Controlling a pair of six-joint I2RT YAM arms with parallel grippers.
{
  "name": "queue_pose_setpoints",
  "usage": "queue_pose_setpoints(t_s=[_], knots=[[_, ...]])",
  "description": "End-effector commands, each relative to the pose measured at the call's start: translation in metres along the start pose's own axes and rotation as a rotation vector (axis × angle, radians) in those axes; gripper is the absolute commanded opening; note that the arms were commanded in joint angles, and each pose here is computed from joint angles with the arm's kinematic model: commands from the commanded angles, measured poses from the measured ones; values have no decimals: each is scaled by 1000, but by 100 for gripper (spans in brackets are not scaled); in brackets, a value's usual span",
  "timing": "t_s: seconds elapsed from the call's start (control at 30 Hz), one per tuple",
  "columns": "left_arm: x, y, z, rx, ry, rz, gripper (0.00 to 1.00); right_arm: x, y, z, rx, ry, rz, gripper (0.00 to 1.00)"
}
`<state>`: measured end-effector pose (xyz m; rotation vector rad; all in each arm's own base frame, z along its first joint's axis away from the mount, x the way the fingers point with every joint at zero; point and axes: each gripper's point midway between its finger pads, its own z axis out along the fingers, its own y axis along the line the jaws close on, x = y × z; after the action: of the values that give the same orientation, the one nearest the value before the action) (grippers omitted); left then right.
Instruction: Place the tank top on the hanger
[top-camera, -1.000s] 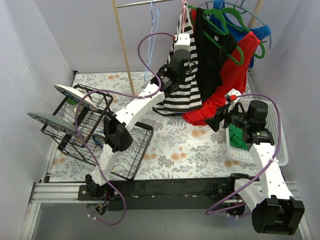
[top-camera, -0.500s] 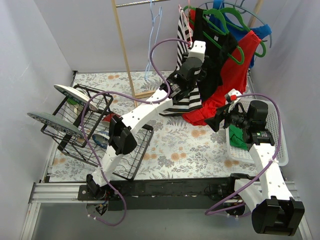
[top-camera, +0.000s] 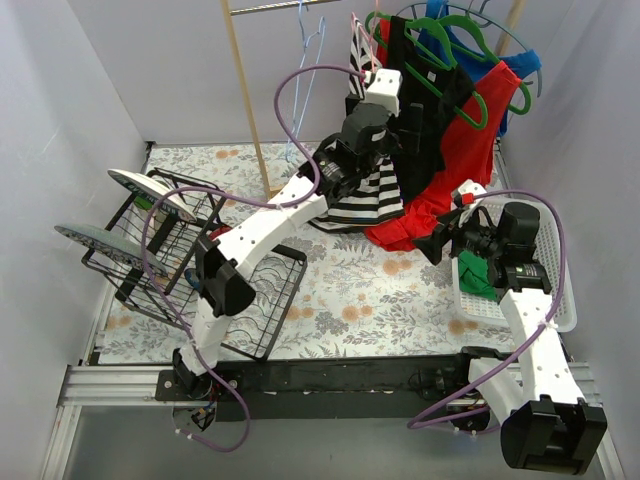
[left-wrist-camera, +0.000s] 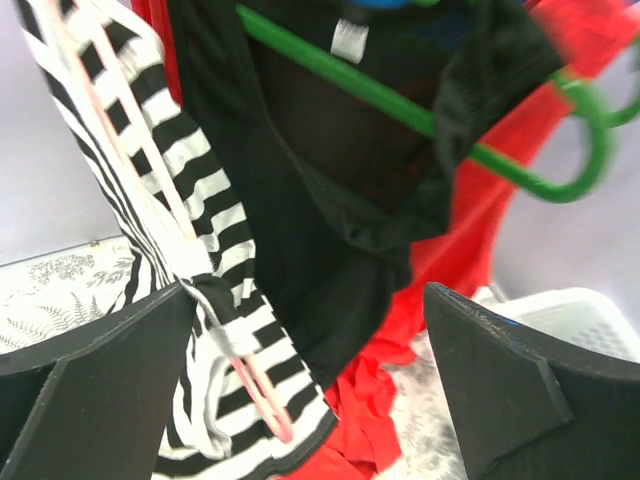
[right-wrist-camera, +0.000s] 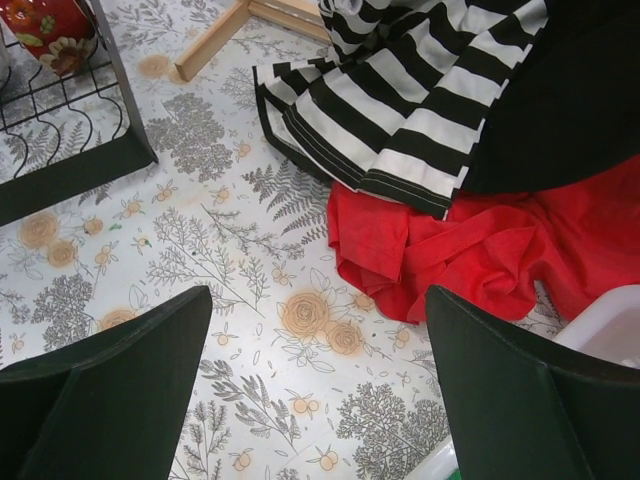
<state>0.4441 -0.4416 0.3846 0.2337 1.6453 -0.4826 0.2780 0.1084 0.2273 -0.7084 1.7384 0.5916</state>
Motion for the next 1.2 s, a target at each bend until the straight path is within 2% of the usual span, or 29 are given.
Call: queue_pose_setpoints(t_s=[0.0, 0.17, 0.27, 0.3, 0.37, 0.4, 0.47, 0.53, 0.57, 0.63, 0.7, 0.77, 0.83, 0.9, 1.07, 1.17], knots=[[-81, -2, -61, 87, -92, -74, 98, -7, 7, -10, -23, 10, -70, 96], [-82, -5, -87, 161, -24, -68, 98, -21, 11, -25, -12, 34, -159, 96], [-88, -4, -107, 218, 3, -70, 98, -32, -2, -34, 81, 55, -172, 96], [-75, -5, -109, 244, 41, -65, 98, -34, -9, -38, 130, 69, -173, 96], [-86, -3, -130, 275, 30, -74, 98, -43, -15, -44, 184, 65, -167, 97], [-70, 0, -133, 284, 68, -62, 98, -46, -20, -48, 222, 67, -163, 97], [-83, 5, -156, 306, 34, -65, 98, -56, -23, -53, 261, 52, -143, 98], [-69, 13, -164, 298, 60, -52, 98, -61, -31, -59, 321, 48, -123, 98], [-81, 18, -181, 305, 31, -58, 98, -69, -34, -61, 342, 34, -119, 99], [-66, 28, -192, 291, 58, -48, 98, -77, -42, -68, 414, 19, -80, 98], [-75, 39, -217, 287, 27, -55, 98, -93, -52, -79, 507, -14, -45, 98], [-55, 49, -226, 269, 57, -52, 98, -102, -60, -88, 574, -30, -16, 98], [-60, 59, -250, 264, 31, -68, 98, -118, -69, -103, 674, -64, 9, 99], [-39, 69, -258, 244, 64, -67, 98, -127, -76, -115, 743, -79, 17, 98], [-13, 91, -292, 226, 71, -98, 98, -153, -69, -133, 778, -123, -2, 98], [-19, 96, -312, 244, 26, -124, 98, -162, -64, -139, 778, -140, -11, 98]])
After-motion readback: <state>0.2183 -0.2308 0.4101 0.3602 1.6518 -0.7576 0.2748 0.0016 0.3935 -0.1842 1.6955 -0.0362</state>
